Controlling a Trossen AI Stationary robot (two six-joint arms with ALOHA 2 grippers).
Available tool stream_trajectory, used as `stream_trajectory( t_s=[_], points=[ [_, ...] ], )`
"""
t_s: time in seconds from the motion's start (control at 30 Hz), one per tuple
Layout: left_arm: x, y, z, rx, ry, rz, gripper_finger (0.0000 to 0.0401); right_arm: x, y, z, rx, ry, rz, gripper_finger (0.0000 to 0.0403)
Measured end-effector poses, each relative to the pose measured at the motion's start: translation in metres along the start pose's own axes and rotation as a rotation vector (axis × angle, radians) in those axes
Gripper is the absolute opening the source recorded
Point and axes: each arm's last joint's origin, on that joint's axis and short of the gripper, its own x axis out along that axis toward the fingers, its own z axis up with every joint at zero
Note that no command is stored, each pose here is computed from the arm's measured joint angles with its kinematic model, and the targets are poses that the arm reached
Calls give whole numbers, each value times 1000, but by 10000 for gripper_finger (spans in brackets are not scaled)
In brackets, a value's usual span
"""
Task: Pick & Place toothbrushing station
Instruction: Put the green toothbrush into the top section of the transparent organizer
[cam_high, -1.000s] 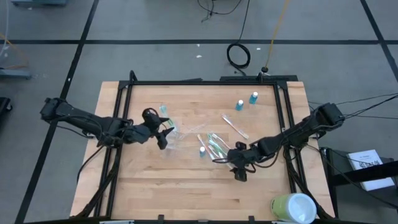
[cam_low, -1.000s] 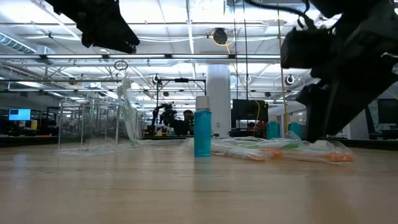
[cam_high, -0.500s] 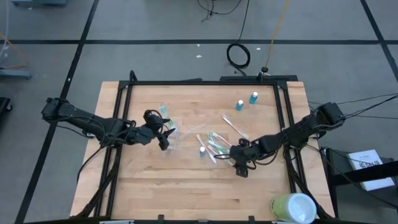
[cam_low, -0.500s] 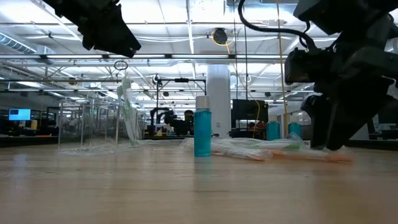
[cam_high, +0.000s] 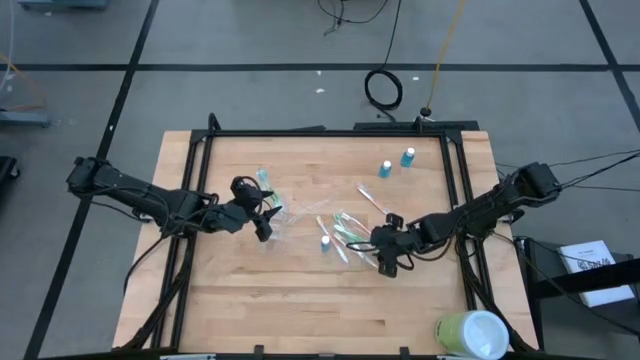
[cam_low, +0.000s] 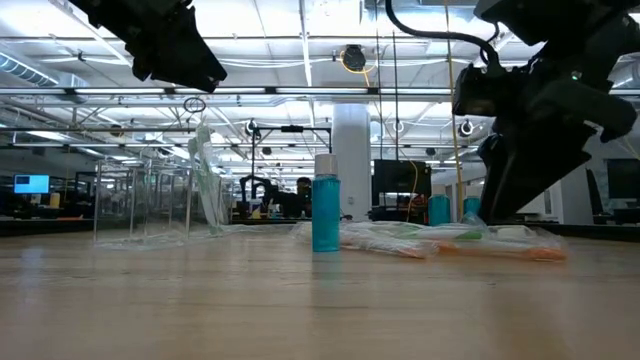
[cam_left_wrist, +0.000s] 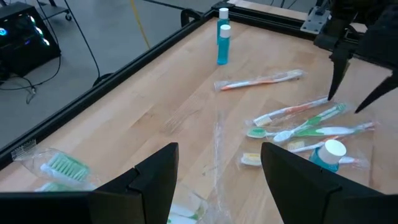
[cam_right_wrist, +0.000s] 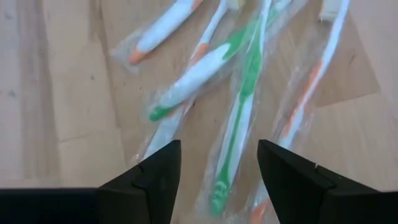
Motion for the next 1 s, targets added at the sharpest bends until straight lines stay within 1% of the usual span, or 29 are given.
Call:
stream_trajectory(
  t_s=[0.1, 0.37, 0.47, 0.63, 0.87, 1.0],
  points=[
    [0, 0, 0, 0, 0, 0, 232, 5, 2, 0, -24, -5, 6, 203],
    [0, 0, 0, 0, 0, 0, 232, 18, 3, -6, -47, 45, -25, 202],
    [0, 0, 0, 0, 0, 0, 232, 20, 0, -10, -51, 43, -68, 202],
    [0, 0, 0, -5, -2, 6, 232, 23, -7, -18, -24, 41, -122, 202],
    [0, 0, 0, -18, -5, 11, 232, 26, -11, -26, -2, 61, -129, 201],
    [0, 0, 0, -20, -5, 11, 232, 26, -11, -26, -3, 61, -128, 187]
  ],
)
